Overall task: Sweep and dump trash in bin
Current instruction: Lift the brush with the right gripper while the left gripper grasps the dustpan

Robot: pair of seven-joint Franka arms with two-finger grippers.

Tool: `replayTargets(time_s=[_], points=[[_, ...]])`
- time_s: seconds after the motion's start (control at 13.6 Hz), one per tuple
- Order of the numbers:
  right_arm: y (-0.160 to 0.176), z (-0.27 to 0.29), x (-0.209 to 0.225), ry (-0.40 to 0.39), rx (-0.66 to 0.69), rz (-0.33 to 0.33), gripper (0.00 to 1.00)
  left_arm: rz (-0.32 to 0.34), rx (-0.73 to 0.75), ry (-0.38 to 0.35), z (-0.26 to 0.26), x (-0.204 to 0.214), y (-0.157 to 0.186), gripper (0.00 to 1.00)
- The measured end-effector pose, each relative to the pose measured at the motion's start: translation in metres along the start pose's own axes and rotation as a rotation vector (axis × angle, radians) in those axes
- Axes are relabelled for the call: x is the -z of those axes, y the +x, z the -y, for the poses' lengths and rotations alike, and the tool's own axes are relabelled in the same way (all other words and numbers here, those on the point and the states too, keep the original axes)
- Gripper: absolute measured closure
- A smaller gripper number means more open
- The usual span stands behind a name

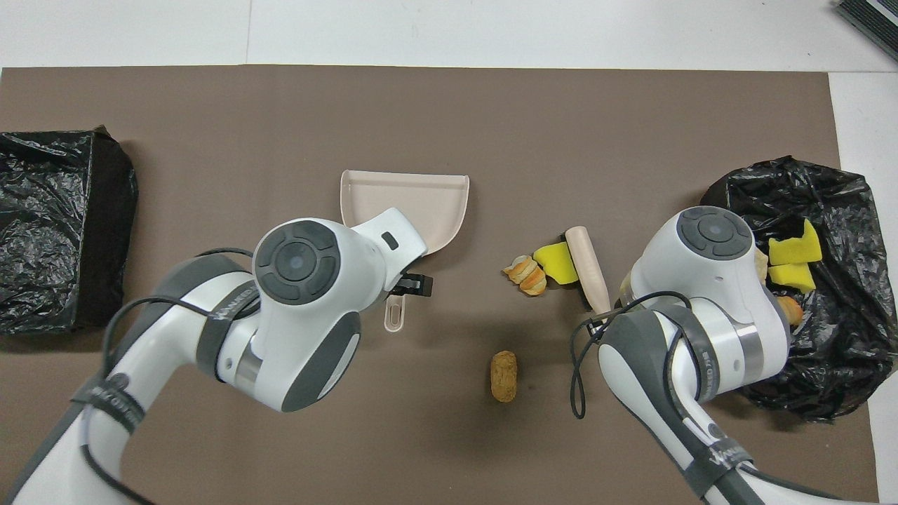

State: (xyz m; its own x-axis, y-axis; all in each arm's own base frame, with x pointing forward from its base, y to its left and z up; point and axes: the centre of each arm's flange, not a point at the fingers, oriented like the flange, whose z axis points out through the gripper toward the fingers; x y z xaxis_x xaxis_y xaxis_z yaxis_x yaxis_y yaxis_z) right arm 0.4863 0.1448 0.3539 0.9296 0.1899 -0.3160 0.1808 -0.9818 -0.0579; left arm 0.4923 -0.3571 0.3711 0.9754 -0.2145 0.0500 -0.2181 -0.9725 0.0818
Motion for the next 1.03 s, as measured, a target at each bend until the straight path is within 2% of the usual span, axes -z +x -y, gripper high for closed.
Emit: replayTargets(time_s=[0.29, 0.37, 0.66, 0.74, 1.03], points=[[-0.002, 0.007, 0.025, -0.009, -0.041, -0.044, 0.74, 0.014, -0.001, 0.007, 0.0, -0.013, -0.001, 0.04], [-0.005, 0.005, 0.036, -0.024, -0.04, -0.051, 0.74, 0.014, -0.001, 0.007, 0.0, -0.013, -0.001, 0.1], [-0.017, -0.002, 0.058, -0.117, -0.025, -0.074, 0.74, 0.011, 0.007, 0.009, 0.005, -0.012, 0.001, 0.62], [-0.018, -0.005, 0.058, -0.154, -0.017, -0.077, 0.74, 0.011, 0.005, 0.01, 0.005, -0.012, 0.001, 0.68], [-0.018, -0.01, 0.055, -0.189, 0.0, -0.072, 0.74, -0.014, -0.014, 0.018, 0.027, 0.008, 0.012, 0.68]])
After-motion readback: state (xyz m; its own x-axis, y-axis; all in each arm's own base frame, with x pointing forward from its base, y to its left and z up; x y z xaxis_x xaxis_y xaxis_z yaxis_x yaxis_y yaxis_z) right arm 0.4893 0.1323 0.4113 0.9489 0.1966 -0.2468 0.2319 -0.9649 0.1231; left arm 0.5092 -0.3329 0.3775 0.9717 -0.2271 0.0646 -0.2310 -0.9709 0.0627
